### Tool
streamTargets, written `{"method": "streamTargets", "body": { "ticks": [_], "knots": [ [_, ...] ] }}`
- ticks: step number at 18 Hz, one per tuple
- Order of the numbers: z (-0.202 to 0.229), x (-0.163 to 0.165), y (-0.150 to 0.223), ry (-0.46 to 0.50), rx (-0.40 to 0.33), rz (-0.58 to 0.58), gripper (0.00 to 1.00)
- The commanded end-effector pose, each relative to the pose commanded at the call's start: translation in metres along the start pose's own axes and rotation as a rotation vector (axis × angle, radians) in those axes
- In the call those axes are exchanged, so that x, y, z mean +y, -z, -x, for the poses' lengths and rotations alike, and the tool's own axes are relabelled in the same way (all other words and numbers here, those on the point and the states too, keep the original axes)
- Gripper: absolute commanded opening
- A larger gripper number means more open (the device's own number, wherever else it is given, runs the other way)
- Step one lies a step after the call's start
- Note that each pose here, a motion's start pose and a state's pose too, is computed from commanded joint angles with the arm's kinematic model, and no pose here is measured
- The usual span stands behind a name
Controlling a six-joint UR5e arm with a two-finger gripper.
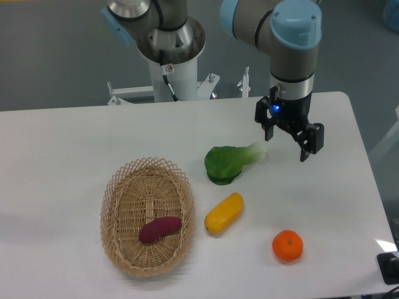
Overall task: Pick up the sweet potato from the basket
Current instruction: 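Move the open gripper over the green bok choy toward the basket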
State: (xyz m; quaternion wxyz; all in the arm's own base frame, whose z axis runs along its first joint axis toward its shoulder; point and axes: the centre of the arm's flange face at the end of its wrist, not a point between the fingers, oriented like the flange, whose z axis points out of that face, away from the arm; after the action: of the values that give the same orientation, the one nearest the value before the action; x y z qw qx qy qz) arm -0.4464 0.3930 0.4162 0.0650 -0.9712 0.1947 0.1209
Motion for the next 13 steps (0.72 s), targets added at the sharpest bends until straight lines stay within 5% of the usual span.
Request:
{"method": "streamTargets", "body": {
  "ticks": [8,13],
  "knots": [
    [-0.026,-0.027,0.008,-0.011,0.027,-0.059,1.0],
    [-0.044,-0.061,0.008,0.337,0.085,-0.173,1.0]
  ]
}}
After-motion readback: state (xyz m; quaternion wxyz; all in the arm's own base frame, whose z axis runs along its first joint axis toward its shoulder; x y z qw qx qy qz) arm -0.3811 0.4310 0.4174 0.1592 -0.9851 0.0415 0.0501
